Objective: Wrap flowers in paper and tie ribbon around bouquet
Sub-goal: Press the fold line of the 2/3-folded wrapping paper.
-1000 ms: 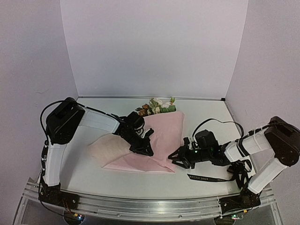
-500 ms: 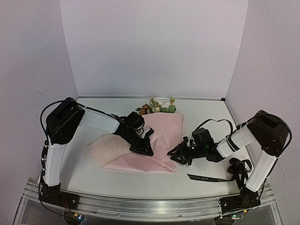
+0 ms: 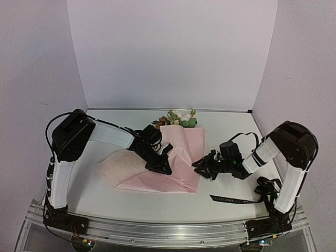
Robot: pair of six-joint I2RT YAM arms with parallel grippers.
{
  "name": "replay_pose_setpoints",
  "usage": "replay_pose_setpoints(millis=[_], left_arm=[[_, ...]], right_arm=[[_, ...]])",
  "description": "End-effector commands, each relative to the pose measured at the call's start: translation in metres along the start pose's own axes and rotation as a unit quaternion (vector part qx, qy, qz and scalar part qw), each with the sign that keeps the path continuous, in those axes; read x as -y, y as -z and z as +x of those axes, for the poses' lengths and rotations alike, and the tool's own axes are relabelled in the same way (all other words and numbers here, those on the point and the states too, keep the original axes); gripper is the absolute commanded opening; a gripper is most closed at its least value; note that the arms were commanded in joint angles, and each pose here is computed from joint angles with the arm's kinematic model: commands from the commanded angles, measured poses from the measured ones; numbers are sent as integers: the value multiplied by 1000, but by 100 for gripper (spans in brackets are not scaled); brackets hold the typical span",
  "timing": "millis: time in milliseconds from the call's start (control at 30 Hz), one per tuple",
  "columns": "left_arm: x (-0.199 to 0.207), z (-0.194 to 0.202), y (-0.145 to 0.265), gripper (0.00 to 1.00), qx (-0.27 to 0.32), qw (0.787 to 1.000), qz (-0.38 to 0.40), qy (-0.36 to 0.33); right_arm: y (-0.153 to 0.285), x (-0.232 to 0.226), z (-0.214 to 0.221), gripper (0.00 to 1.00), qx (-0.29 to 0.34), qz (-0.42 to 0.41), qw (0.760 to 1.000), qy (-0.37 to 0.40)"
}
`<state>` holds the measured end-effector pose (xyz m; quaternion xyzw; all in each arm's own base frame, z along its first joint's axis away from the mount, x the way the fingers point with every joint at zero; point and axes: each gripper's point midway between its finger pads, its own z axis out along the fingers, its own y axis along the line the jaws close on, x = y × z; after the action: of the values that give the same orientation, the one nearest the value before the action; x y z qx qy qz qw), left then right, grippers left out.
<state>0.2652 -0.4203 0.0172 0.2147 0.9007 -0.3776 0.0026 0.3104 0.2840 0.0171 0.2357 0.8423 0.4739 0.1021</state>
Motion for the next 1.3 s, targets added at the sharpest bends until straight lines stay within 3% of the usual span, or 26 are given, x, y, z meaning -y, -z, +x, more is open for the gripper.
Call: replay_pose_setpoints(millis=[0,667,1000,1133,1267], left_arm=[[-39,16,-9,8,-29,997,-58,31],[-41,16,-7,6,-36,997,-60,36],[-37,13,-5,6,-32,997,-58,38],[-29,4,1,7,-19,998,-55,33],[-2,-19,21,12,23,999,-39,17]], right_arm=[[-5,-2,-36,30,54,-4,998,-23],[-12,-15,-178,29,169,-40,980,-102],[-13,-26,-246,29,193,-40,973,-121],[-6,-53,-255,30,182,-58,976,-106],[18,-90,-236,33,151,-63,985,-54]])
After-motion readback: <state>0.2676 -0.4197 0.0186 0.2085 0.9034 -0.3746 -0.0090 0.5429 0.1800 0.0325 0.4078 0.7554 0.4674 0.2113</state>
